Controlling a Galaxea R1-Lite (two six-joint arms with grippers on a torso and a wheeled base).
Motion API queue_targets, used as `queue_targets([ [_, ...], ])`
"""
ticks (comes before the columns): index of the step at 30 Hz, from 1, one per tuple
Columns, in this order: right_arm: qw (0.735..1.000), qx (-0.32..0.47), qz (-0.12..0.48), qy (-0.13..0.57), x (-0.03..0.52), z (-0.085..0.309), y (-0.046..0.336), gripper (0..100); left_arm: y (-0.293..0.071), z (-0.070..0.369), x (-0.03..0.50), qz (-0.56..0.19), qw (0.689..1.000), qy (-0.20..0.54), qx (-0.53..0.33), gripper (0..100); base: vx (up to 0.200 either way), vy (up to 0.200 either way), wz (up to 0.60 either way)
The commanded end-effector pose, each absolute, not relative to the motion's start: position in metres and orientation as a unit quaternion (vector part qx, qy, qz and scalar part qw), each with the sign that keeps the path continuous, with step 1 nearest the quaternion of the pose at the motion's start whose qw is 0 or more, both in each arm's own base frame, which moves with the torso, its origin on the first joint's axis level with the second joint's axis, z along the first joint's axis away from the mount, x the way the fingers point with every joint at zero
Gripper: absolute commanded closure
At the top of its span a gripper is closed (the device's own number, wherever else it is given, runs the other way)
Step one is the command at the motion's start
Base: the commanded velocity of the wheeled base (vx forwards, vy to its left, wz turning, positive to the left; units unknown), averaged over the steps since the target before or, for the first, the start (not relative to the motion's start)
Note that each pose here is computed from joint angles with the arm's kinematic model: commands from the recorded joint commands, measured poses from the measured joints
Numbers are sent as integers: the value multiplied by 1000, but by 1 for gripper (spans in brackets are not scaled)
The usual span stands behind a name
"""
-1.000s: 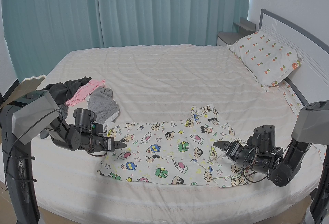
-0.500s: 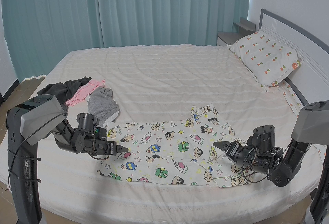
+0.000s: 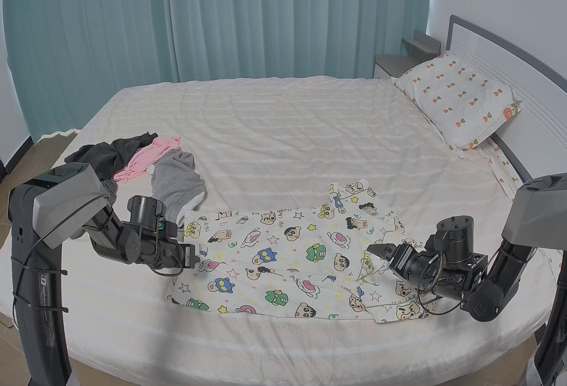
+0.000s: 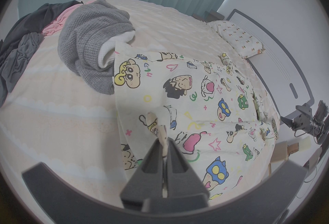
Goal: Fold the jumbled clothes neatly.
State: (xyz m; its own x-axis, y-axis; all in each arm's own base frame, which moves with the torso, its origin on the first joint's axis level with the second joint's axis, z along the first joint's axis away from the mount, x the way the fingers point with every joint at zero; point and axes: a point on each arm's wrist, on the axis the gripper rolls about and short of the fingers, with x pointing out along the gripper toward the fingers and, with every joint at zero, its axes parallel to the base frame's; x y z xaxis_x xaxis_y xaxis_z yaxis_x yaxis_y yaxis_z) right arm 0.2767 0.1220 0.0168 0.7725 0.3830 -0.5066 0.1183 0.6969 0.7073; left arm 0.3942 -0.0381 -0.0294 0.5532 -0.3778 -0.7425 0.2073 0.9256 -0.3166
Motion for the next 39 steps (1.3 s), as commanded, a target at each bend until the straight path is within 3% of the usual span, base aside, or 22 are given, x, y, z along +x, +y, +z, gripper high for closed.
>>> queue_targets([
  [1,860,382,77,329,277,16,122,0,-37,-21,392,-166,879,436,-96,100,0,0,0],
  [12,861,381,76,329,277,16,122,0,-39,-17,384,-160,877,445,-88,100,0,0,0],
  [13,860,381,77,329,277,16,122,0,-39,-17,383,-160,876,446,-88,0,0,0,0],
  [30,860,381,77,329,277,16,122,0,-43,-22,375,-167,868,459,-90,0,0,0,0],
  [31,860,381,76,330,277,15,122,0,-43,-22,375,-168,867,460,-90,100,0,0,0],
  [39,860,382,77,330,277,16,122,0,-41,-22,367,-165,864,467,-91,100,0,0,0],
])
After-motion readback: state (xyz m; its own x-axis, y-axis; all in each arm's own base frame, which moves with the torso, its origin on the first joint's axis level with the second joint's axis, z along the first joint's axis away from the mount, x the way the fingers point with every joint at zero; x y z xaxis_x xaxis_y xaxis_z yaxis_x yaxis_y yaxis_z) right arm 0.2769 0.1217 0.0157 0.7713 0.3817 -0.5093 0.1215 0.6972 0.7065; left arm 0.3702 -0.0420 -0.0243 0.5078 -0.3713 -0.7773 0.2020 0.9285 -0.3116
